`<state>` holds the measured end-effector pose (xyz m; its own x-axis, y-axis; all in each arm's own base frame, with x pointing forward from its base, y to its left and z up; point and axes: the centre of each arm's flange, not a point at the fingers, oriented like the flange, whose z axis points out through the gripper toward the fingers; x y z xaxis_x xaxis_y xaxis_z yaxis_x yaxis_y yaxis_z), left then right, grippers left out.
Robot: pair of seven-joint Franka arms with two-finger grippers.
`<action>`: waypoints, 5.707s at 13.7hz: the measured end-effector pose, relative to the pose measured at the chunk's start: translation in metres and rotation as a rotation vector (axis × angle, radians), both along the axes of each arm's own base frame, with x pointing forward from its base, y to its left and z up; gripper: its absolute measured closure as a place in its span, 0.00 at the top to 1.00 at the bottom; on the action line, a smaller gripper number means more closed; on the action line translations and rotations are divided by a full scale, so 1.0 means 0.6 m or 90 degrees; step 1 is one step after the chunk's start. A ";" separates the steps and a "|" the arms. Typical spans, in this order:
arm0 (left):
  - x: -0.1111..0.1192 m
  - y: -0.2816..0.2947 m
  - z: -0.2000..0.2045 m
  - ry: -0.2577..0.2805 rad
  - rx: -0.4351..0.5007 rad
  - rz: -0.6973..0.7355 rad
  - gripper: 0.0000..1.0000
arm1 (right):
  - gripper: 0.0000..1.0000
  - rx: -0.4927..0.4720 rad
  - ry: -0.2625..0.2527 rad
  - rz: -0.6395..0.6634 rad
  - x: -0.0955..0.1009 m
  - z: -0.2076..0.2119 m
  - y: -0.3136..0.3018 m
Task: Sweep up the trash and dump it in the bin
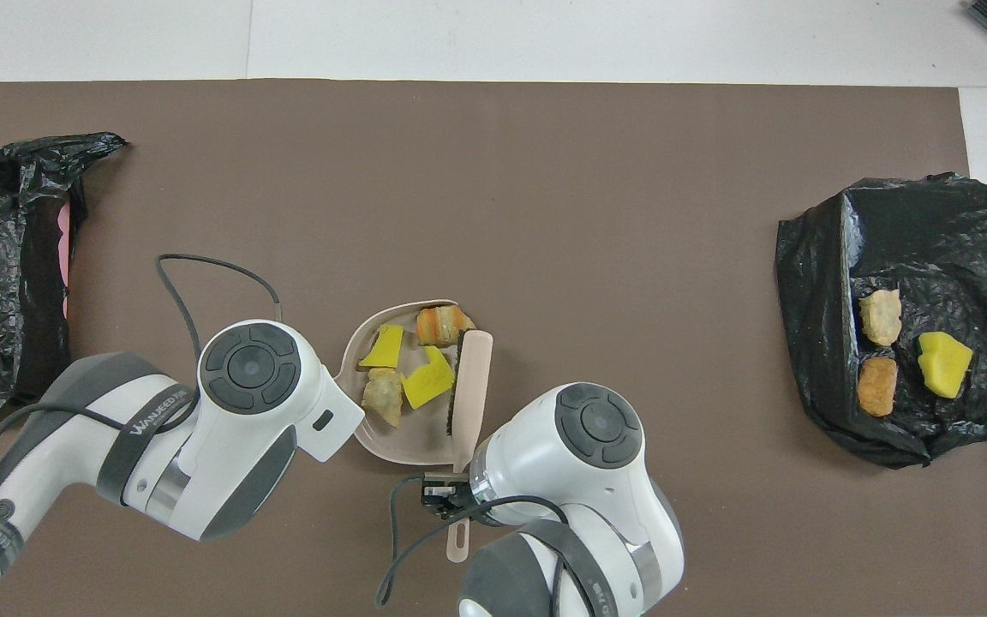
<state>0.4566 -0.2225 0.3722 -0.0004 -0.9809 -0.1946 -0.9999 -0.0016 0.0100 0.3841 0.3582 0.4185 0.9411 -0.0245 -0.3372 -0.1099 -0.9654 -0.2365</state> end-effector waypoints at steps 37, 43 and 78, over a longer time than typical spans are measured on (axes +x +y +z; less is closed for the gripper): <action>0.154 0.931 0.296 -0.087 0.235 0.174 0.31 | 1.00 -0.174 -0.190 0.009 0.177 0.027 -0.187; 0.192 0.883 0.296 -0.032 0.392 0.061 0.31 | 1.00 -0.201 -0.206 -0.011 0.261 0.148 -0.345; 0.229 -0.112 0.179 -0.079 -0.019 0.765 0.31 | 1.00 -0.191 -0.206 -0.004 0.248 0.291 -0.575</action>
